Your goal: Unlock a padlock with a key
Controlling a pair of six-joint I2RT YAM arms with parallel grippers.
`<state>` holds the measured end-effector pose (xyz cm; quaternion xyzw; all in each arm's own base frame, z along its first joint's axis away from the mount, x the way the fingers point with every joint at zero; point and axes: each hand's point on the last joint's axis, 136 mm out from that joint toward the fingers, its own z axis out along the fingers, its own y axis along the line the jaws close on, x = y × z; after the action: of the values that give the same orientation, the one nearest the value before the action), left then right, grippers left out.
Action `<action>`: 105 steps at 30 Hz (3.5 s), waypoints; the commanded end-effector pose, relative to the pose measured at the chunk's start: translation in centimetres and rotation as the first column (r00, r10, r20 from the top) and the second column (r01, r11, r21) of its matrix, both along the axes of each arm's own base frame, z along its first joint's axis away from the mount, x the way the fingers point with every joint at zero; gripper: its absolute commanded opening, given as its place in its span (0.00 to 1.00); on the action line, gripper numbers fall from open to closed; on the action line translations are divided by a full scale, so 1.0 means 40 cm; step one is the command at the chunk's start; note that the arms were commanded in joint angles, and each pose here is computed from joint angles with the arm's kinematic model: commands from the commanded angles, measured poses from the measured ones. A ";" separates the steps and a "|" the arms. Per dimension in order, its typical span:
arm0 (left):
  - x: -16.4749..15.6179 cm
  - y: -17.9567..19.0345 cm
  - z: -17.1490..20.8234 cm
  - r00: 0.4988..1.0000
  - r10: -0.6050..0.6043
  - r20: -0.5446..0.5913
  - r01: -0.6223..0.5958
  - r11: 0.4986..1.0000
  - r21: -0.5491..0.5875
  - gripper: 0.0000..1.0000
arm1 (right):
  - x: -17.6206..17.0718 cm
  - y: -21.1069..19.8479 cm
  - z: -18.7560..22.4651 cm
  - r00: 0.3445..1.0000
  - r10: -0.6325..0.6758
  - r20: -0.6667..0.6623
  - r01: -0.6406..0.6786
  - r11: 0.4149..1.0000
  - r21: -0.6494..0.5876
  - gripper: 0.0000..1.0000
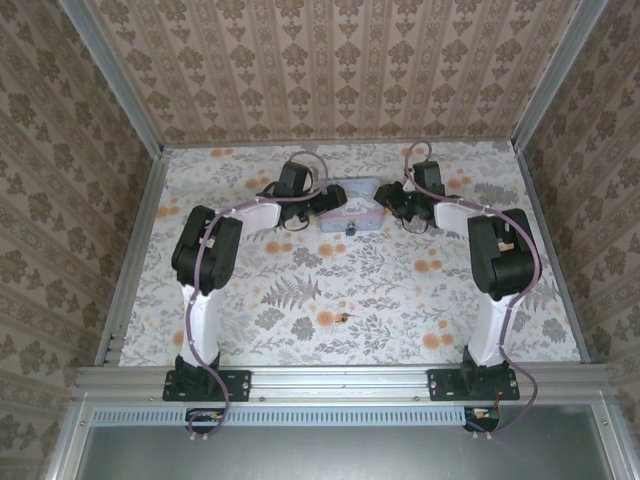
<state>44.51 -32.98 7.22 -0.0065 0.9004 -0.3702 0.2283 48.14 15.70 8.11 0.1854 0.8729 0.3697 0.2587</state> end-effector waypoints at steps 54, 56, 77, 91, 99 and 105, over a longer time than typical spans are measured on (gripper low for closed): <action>-0.274 0.357 0.260 0.965 0.207 0.163 -0.193 0.976 -0.100 1.00 | -0.740 0.186 -0.094 0.940 0.273 -0.207 -0.318 0.920 -0.230 0.60; -0.272 0.355 0.252 0.966 0.204 0.158 -0.190 0.977 -0.100 1.00 | -0.742 0.214 -0.094 0.938 0.279 -0.206 -0.324 0.918 -0.229 0.59; -0.272 0.354 0.177 0.977 0.182 0.114 -0.171 0.980 -0.097 1.00 | -0.706 0.348 -0.129 0.928 0.281 -0.245 -0.331 0.923 -0.197 0.53; -0.277 0.352 0.148 0.980 0.178 0.086 -0.168 0.980 -0.110 1.00 | -0.620 0.432 -0.080 0.911 0.346 -0.224 -0.394 0.890 -0.230 0.52; -0.275 0.363 0.146 0.976 0.208 0.064 -0.200 0.973 -0.115 1.00 | -0.646 0.318 -0.063 0.922 0.297 -0.247 -0.379 0.819 -0.431 0.50; -0.268 0.383 0.136 0.968 0.246 0.051 -0.238 0.964 -0.117 1.00 | -0.681 0.292 -0.079 0.928 0.255 -0.272 -0.358 0.811 -0.462 0.47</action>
<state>33.79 -18.08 12.96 -0.1024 0.8659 -0.3866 0.3005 21.95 29.35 5.85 -0.0039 0.9698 0.1913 0.1513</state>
